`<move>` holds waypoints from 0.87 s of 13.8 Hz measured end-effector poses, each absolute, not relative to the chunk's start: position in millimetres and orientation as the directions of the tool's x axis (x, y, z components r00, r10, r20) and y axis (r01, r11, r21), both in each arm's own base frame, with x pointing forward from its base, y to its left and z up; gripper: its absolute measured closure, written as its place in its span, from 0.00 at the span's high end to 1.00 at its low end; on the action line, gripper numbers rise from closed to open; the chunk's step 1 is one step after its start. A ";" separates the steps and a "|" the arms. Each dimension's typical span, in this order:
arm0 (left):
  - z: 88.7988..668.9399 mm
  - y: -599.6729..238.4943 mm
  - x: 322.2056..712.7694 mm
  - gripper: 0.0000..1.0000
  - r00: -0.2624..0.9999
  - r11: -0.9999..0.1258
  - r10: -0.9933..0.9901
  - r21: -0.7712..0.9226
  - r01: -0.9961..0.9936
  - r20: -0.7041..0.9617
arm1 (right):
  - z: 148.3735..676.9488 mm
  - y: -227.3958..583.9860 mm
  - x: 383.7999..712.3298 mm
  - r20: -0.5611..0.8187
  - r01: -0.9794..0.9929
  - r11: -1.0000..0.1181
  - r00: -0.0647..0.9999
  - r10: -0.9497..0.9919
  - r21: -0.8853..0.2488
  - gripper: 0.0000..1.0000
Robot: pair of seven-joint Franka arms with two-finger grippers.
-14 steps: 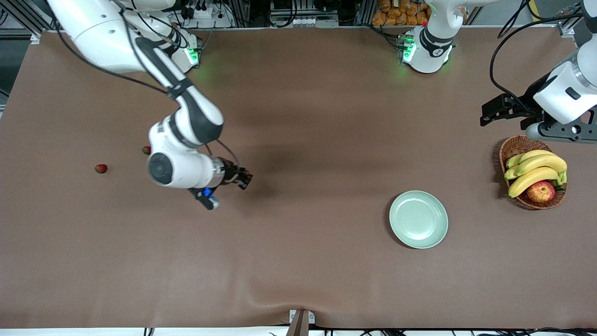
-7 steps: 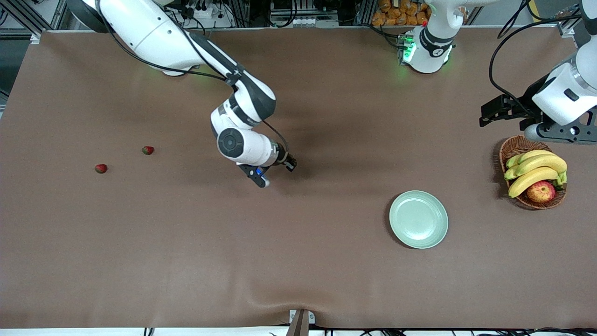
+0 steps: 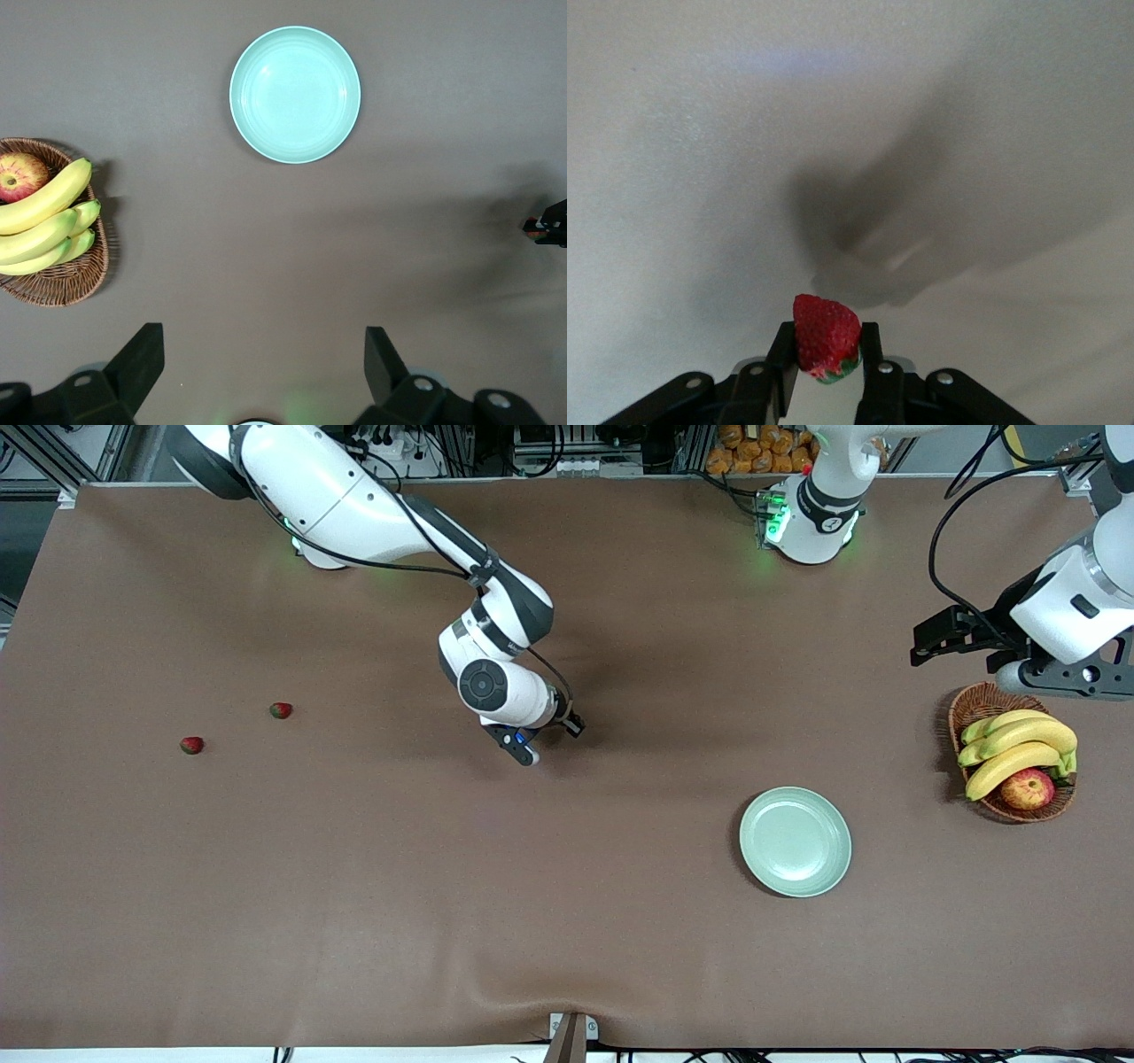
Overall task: Collect all strawberries into plate
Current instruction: 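Carry the strawberry to the table middle and open the right gripper, then move the left gripper to the middle strawberry while the right gripper returns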
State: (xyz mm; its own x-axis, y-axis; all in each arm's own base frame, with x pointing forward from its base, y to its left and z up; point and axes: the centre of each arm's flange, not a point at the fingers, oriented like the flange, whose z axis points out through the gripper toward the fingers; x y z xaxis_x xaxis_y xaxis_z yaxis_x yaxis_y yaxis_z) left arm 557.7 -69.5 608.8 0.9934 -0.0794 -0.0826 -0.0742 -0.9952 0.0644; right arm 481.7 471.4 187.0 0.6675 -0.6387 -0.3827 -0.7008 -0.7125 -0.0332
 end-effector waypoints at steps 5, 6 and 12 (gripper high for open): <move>608.5 -69.6 557.8 1.00 0.993 -0.995 -0.080 0.064 -0.074 -0.083 | 183.3 467.2 484.8 -0.375 -0.706 -0.707 0.663 -0.648 -0.027 0.68; 608.3 -69.7 557.9 1.00 0.993 -0.995 -0.080 0.064 -0.074 -0.084 | 183.7 466.1 486.6 -0.373 -0.708 -0.705 0.662 -0.650 -0.028 0.74; 602.5 -75.0 557.5 1.00 0.991 -0.994 -0.090 0.065 -0.083 -0.099 | 239.4 411.8 562.4 -0.380 -0.768 -0.640 0.601 -0.704 -0.027 1.00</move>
